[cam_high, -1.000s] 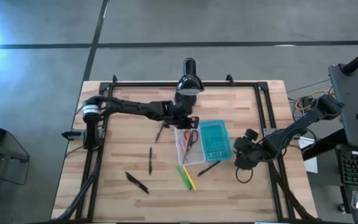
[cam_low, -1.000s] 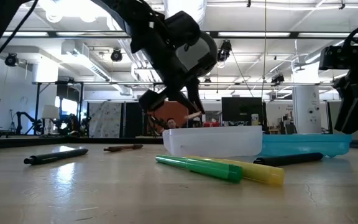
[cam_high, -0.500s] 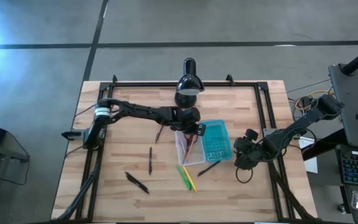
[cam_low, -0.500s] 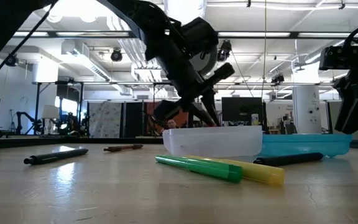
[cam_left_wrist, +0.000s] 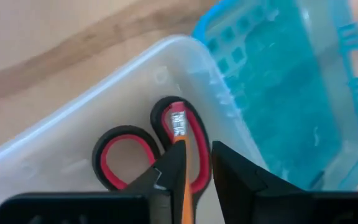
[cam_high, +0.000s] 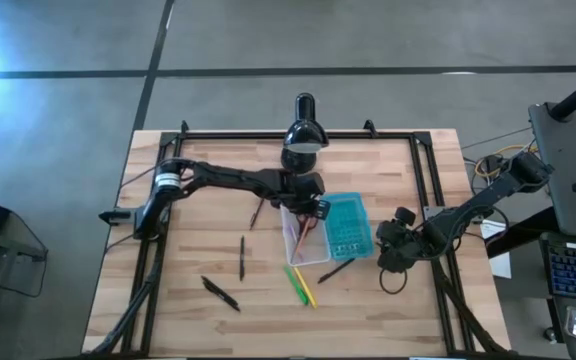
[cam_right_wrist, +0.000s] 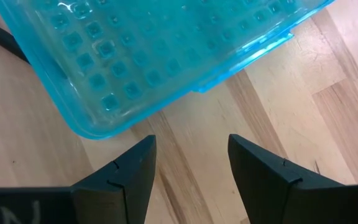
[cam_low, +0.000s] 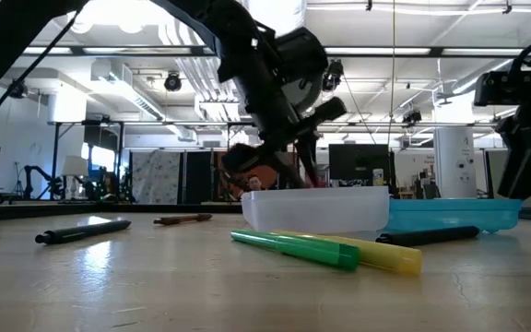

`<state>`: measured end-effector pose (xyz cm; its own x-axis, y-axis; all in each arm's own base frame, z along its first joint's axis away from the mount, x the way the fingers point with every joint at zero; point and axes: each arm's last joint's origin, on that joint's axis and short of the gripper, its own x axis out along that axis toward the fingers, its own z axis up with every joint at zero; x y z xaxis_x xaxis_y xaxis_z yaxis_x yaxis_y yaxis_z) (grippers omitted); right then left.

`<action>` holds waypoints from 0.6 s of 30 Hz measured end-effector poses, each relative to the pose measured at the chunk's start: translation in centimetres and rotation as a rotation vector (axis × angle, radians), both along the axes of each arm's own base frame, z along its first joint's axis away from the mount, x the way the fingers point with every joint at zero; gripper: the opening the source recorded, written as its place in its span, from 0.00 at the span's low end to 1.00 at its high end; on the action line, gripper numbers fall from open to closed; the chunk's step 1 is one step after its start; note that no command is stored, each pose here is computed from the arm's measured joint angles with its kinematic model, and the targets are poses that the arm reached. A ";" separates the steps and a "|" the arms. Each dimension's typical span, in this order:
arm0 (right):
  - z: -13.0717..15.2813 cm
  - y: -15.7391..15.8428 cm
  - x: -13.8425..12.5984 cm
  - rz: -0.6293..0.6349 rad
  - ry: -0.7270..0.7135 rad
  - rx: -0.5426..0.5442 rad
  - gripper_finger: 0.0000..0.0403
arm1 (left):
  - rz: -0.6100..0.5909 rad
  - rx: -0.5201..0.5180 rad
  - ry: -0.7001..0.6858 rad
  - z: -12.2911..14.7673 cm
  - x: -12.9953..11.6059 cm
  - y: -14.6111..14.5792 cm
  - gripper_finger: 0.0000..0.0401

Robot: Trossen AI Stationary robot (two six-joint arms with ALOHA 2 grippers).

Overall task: Pick & place school supplies into a supply box
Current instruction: Put the orange pencil into the supply box, then put the black pen into the supply box

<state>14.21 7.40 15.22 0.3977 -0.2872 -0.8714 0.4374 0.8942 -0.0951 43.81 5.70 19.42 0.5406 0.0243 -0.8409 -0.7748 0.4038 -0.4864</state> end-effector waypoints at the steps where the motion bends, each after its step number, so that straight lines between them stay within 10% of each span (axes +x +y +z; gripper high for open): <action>1: 0.0 0.0 0.0 0.000 0.001 -0.001 0.48 | 0.001 0.010 -0.003 0.4 -0.2 0.0 0.16; 9: 0.0 0.0 0.0 0.006 0.004 -0.004 0.48 | -0.035 0.132 0.107 4.4 -3.6 0.0 0.17; 18: -0.3 -0.2 -0.2 0.007 0.008 -0.023 0.48 | -0.029 0.159 0.487 0.8 -8.7 -0.6 0.17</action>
